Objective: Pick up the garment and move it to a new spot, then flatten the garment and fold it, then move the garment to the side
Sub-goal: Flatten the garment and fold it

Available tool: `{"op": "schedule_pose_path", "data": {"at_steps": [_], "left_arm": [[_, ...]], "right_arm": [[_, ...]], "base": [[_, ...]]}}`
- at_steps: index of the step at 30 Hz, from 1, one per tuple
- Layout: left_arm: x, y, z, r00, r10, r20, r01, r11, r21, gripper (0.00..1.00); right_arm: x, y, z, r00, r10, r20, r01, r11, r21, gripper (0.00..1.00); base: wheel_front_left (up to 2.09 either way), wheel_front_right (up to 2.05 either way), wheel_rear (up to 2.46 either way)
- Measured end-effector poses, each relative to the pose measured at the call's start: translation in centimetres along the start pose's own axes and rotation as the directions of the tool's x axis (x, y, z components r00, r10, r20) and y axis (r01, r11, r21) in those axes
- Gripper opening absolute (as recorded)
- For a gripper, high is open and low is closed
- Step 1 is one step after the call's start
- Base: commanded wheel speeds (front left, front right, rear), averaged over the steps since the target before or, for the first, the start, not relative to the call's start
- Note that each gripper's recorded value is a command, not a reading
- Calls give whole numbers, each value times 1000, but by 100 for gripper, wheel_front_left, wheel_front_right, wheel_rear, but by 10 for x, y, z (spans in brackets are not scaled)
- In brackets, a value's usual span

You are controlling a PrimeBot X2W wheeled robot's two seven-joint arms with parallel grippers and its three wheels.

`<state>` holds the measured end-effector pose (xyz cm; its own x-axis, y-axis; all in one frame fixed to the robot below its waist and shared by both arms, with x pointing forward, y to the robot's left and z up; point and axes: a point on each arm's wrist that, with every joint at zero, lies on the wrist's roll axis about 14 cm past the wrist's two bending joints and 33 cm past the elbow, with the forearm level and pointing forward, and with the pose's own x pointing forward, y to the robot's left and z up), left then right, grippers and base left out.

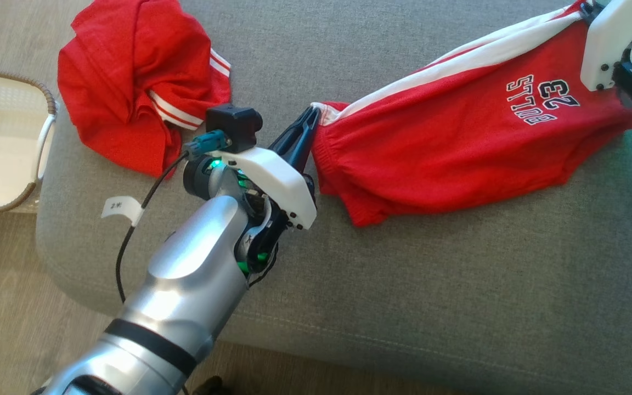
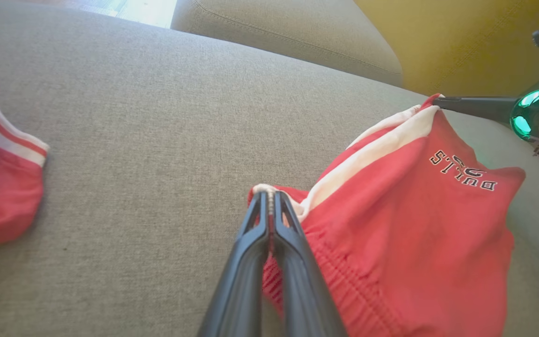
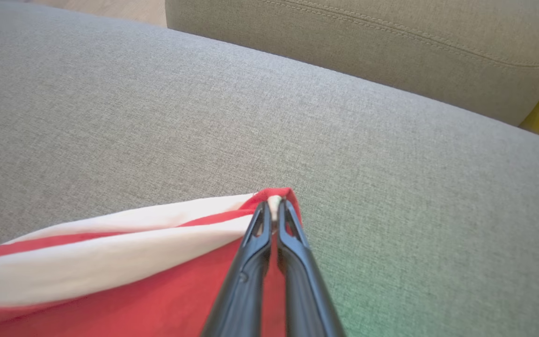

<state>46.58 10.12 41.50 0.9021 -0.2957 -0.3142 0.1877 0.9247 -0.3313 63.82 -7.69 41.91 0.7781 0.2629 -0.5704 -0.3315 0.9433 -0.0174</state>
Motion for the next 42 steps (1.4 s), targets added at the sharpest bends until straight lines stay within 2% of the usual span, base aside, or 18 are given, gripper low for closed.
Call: {"op": "schedule_pose_path", "data": {"at_steps": [1, 2, 3, 4, 7, 14, 20, 24, 28, 32, 37, 42], "left_arm": [[1, 0, -1, 1000, 0, -3, 0, 1000, -1, 9], [1, 1, -2, 1000, 4, -6, -4, 1000, 0, 46], [2, 2, -1, 1000, 12, -1, -12, 1000, 7, 92], [2, 2, -1, 1000, 13, 6, -13, 1000, 13, 100], [3, 5, 2, 999, 35, 22, -35, 999, 4, 100], [-1, 10, 24, 992, 79, 101, -82, 996, 23, 100], [-21, 16, 76, 953, 129, 275, -152, 986, 64, 100], [-50, 22, 96, 911, 170, 377, -213, 974, 76, 100], [-80, 21, 100, 881, 180, 437, -245, 965, 96, 100], [-106, 19, 100, 856, 198, 478, -272, 958, 92, 100], [-133, 10, 82, 856, 190, 480, -268, 958, 100, 100], [-154, -1, 67, 858, 177, 481, -248, 965, 88, 100]], "right_arm": [[1, -1, -1, 1000, -2, -2, 2, 1000, 0, 20], [1, -1, -2, 1000, -4, 0, 4, 1000, -2, 97], [2, -2, -4, 1000, -6, -5, 6, 1000, 1, 100], [2, -2, -7, 1000, -8, -11, 8, 1000, 4, 100], [0, -6, -7, 1000, -16, 6, 16, 1000, 16, 100], [-19, -23, 23, 984, -66, 164, 56, 996, 67, 100], [-52, -28, 66, 925, -98, 366, 70, 994, 88, 100], [-79, 5, 83, 873, -47, 485, 5, 996, 87, 100], [-109, 24, 80, 836, 0, 548, -9, 1000, 13, 100], [-147, 28, 75, 787, 9, 618, -24, 1000, 16, 100], [-202, 31, 63, 708, 0, 706, -27, 999, 27, 100], [-240, 24, 14, 698, -76, 712, 10, 995, 96, 100]], "base": [[0, 0, 0], [0, 0, 0], [0, 0, 0], [0, 0, 0], [0, 0, 0], [0, 0, 0], [0, 0, 0], [0, 0, 0], [0, 0, 0], [0, 0, 0], [0, 0, 0], [0, 0, 0]]}}
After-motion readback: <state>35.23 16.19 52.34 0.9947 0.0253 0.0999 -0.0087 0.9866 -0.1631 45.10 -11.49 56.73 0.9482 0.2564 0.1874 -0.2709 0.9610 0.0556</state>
